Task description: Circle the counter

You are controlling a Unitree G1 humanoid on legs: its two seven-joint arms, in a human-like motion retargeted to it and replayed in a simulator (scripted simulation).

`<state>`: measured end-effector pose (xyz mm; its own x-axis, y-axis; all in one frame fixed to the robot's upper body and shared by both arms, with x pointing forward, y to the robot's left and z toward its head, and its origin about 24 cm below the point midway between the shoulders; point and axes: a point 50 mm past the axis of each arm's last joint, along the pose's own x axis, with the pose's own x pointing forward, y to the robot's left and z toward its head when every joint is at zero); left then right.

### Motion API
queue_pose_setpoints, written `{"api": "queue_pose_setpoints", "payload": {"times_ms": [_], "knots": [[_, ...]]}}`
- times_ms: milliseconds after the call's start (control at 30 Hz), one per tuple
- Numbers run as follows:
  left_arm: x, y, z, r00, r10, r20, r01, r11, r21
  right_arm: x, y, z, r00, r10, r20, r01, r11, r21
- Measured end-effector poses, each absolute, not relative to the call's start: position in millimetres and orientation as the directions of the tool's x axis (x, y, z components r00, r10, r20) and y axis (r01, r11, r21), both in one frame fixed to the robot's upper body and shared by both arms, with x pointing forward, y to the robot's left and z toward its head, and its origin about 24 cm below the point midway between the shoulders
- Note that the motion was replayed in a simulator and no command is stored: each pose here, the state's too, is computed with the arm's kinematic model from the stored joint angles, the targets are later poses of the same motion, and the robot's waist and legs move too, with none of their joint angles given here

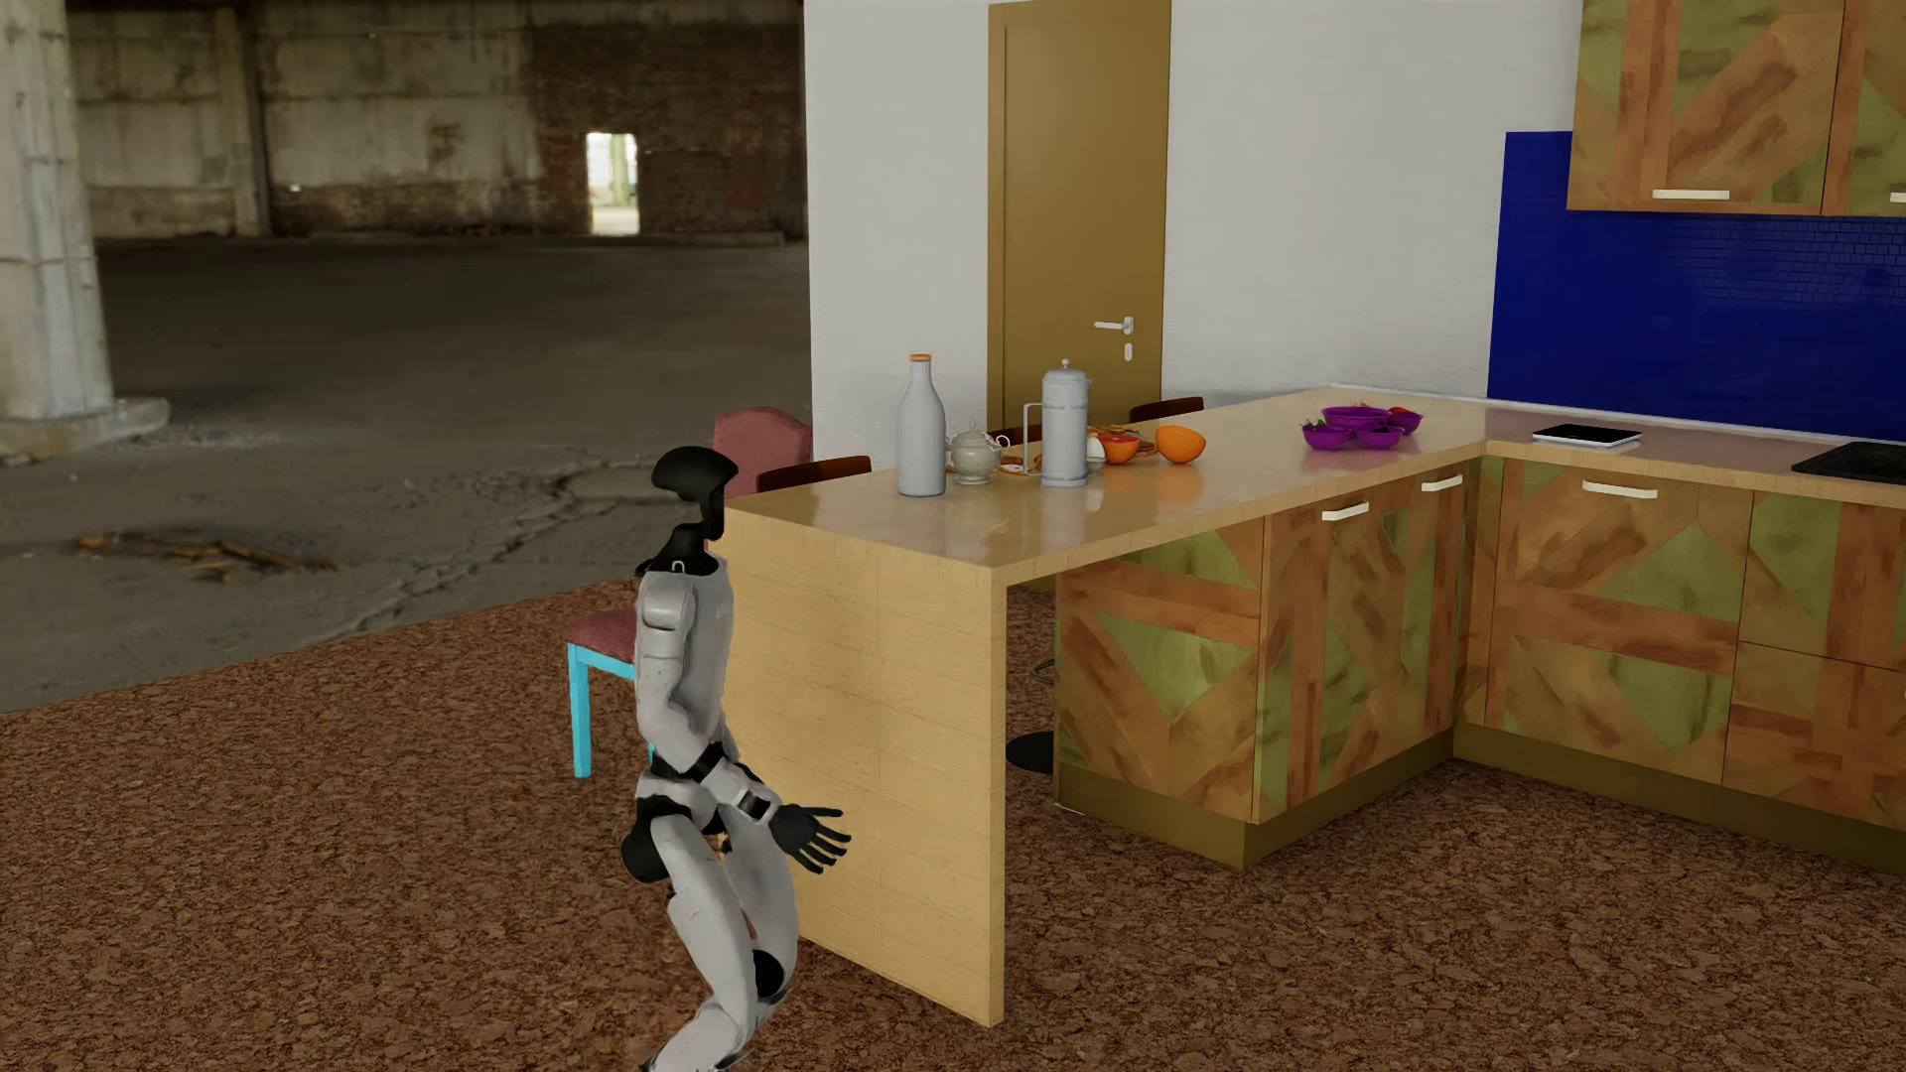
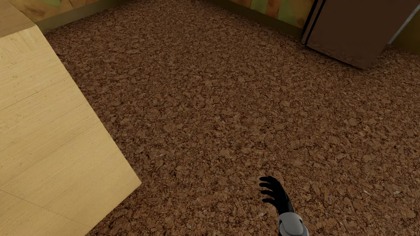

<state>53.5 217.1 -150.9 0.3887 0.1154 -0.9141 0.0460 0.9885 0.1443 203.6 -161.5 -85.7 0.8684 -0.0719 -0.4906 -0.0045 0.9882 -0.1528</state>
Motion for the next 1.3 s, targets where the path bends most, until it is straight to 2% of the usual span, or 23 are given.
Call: {"api": "queue_pose_setpoints", "payload": {"times_ms": [100, 167, 233, 267, 333, 367, 400, 500, 567, 633, 667, 733, 767, 800, 867, 933, 967, 1033, 1100, 1167, 1200, 1267, 1300], "knots": [[111, 205, -135, 0.506, 0.210, -0.836, -0.030, 0.974, 0.227, 134, -206, -112, 0.762, -0.095, -0.641, -0.077, 0.969, -0.235], [147, 202, -121, 0.586, 0.217, -0.781, -0.052, 0.971, 0.232, 113, -236, -120, 0.687, -0.174, -0.705, -0.072, 0.950, -0.305], [122, 206, -132, 0.529, 0.149, -0.835, -0.020, 0.986, 0.164, 156, -253, -99, 0.752, -0.268, -0.602, 0.032, 0.927, -0.373], [103, 214, -133, 0.508, 0.129, -0.852, -0.006, 0.989, 0.146, 187, -240, -82, 0.809, -0.269, -0.522, 0.086, 0.934, -0.348], [55, 218, -145, 0.393, 0.133, -0.910, 0.046, 0.985, 0.164, 226, -191, -65, 0.889, -0.182, -0.419, 0.088, 0.969, -0.233], [38, 214, -153, 0.327, 0.131, -0.936, 0.108, 0.979, 0.175, 222, -167, -73, 0.896, -0.113, -0.430, 0.031, 0.981, -0.192], [46, 215, -153, 0.336, 0.142, -0.931, 0.114, 0.975, 0.190, 202, -163, -84, 0.886, -0.057, -0.459, -0.042, 0.978, -0.204], [116, 192, -129, 0.588, 0.133, -0.798, -0.083, 0.991, 0.104, 131, -216, -113, 0.768, -0.138, -0.625, -0.053, 0.959, -0.277], [133, 184, -129, 0.631, 0.052, -0.774, -0.033, 0.999, 0.040, 120, -235, -117, 0.691, -0.188, -0.698, -0.066, 0.945, -0.320], [115, 194, -130, 0.613, 0.022, -0.790, -0.051, 0.999, -0.012, 146, -219, -113, 0.690, -0.210, -0.692, 0.002, 0.958, -0.288], [106, 200, -130, 0.592, 0.034, -0.805, -0.056, 0.998, 0.002, 178, -207, -99, 0.741, -0.203, -0.640, 0.037, 0.964, -0.263], [79, 209, -138, 0.502, 0.102, -0.859, -0.043, 0.995, 0.093, 226, -177, -68, 0.866, -0.137, -0.481, 0.057, 0.983, -0.177], [55, 215, -150, 0.394, 0.145, -0.908, 0.007, 0.987, 0.160, 229, -158, -68, 0.893, -0.083, -0.442, 0.030, 0.992, -0.126], [48, 217, -154, 0.347, 0.190, -0.919, -0.015, 0.980, 0.196, 209, -158, -81, 0.888, -0.024, -0.459, -0.056, 0.986, -0.159], [69, 216, -146, 0.422, 0.232, -0.876, -0.081, 0.972, 0.219, 155, -195, -109, 0.775, -0.099, -0.624, -0.049, 0.975, -0.216], [130, 204, -127, 0.594, 0.182, -0.784, -0.030, 0.978, 0.204, 97, -219, -129, 0.601, -0.166, -0.782, -0.075, 0.962, -0.262], [155, 194, -115, 0.672, 0.138, -0.728, -0.007, 0.984, 0.181, 90, -231, -130, 0.568, -0.197, -0.799, -0.084, 0.952, -0.294], [164, 183, -115, 0.685, 0.046, -0.727, 0.082, 0.987, 0.139, 117, -249, -118, 0.653, -0.265, -0.709, -0.012, 0.933, -0.360], [124, 200, -127, 0.608, 0.042, -0.793, 0.065, 0.993, 0.102, 169, -235, -94, 0.785, -0.315, -0.533, 0.151, 0.932, -0.328], [81, 223, -136, 0.499, 0.129, -0.857, 0.010, 0.988, 0.154, 208, -190, -76, 0.868, -0.236, -0.438, 0.140, 0.960, -0.241], [55, 228, -143, 0.419, 0.171, -0.892, 0.008, 0.981, 0.192, 226, -169, -65, 0.902, -0.161, -0.401, 0.071, 0.971, -0.229], [53, 217, -150, 0.370, 0.204, -0.906, 0.011, 0.975, 0.223, 200, -163, -85, 0.875, -0.100, -0.473, -0.002, 0.978, -0.211], [79, 210, -143, 0.438, 0.213, -0.873, -0.072, 0.977, 0.202, 165, -181, -102, 0.825, -0.096, -0.557, -0.052, 0.968, -0.244]]}}
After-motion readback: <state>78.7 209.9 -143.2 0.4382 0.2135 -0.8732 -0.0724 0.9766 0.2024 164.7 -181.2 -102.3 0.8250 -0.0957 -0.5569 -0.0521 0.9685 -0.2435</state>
